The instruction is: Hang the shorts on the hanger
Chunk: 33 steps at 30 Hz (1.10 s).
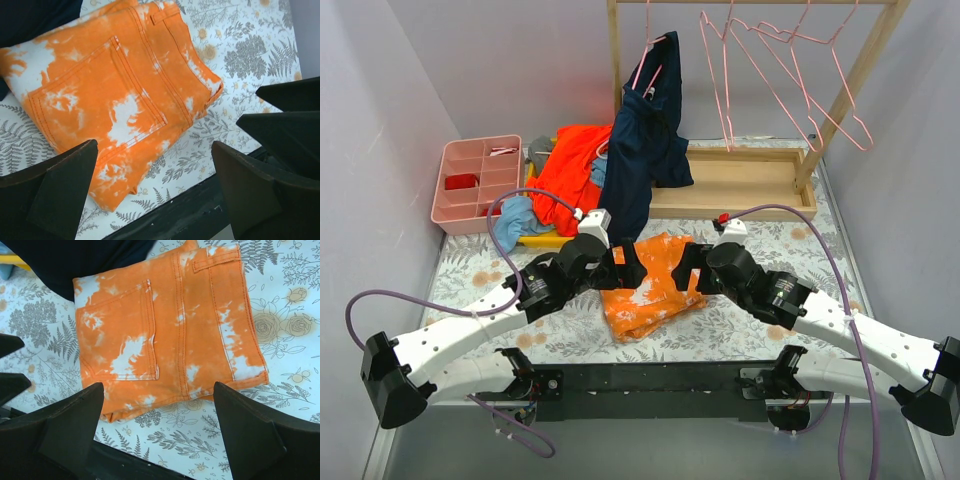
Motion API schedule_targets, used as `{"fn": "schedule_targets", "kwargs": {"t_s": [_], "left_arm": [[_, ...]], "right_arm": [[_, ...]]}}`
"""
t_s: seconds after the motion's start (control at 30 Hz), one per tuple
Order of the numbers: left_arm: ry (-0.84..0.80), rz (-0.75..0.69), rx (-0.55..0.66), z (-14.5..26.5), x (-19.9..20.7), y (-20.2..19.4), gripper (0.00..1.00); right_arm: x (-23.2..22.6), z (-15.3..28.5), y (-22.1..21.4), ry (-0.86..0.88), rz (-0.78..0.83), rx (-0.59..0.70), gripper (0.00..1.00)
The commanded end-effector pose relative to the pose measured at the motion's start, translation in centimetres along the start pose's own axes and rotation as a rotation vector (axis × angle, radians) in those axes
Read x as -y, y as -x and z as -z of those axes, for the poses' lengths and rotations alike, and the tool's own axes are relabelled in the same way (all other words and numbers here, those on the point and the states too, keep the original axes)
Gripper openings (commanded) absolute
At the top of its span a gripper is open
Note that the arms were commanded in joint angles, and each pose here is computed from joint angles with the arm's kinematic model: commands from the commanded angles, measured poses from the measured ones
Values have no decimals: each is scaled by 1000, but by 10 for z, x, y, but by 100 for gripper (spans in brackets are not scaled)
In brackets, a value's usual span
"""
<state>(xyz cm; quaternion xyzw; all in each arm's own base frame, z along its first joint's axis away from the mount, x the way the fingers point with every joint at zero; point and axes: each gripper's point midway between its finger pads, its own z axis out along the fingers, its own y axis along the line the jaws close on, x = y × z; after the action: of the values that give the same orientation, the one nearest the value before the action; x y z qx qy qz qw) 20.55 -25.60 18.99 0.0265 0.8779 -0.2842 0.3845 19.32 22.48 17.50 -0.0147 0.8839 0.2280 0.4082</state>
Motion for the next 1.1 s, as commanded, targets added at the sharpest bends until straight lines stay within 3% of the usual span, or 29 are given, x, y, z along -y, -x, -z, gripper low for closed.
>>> {"fn": "schedule_targets", "kwargs": {"t_s": [0.0, 0.43, 0.57, 0.77, 0.9, 1.07], "left_arm": [[-9, 12, 91, 9, 9, 29, 98], [3, -7, 18, -1, 11, 15, 98], [-71, -19, 6, -14, 39, 12, 98], [-48, -55, -55, -90, 76, -4, 98], [-108, -80, -16, -122, 112, 7, 98], [-168, -111, -49, -169, 142, -7, 98]], "right_arm": [[5, -1, 0, -11, 37, 4, 97], [15, -4, 2, -39, 13, 7, 97], [34, -3, 3, -107, -14, 8, 98], [71, 6, -1, -212, -119, 16, 97], [86, 23, -4, -233, -190, 49, 97], [92, 38, -2, -216, -247, 97, 97]]}}
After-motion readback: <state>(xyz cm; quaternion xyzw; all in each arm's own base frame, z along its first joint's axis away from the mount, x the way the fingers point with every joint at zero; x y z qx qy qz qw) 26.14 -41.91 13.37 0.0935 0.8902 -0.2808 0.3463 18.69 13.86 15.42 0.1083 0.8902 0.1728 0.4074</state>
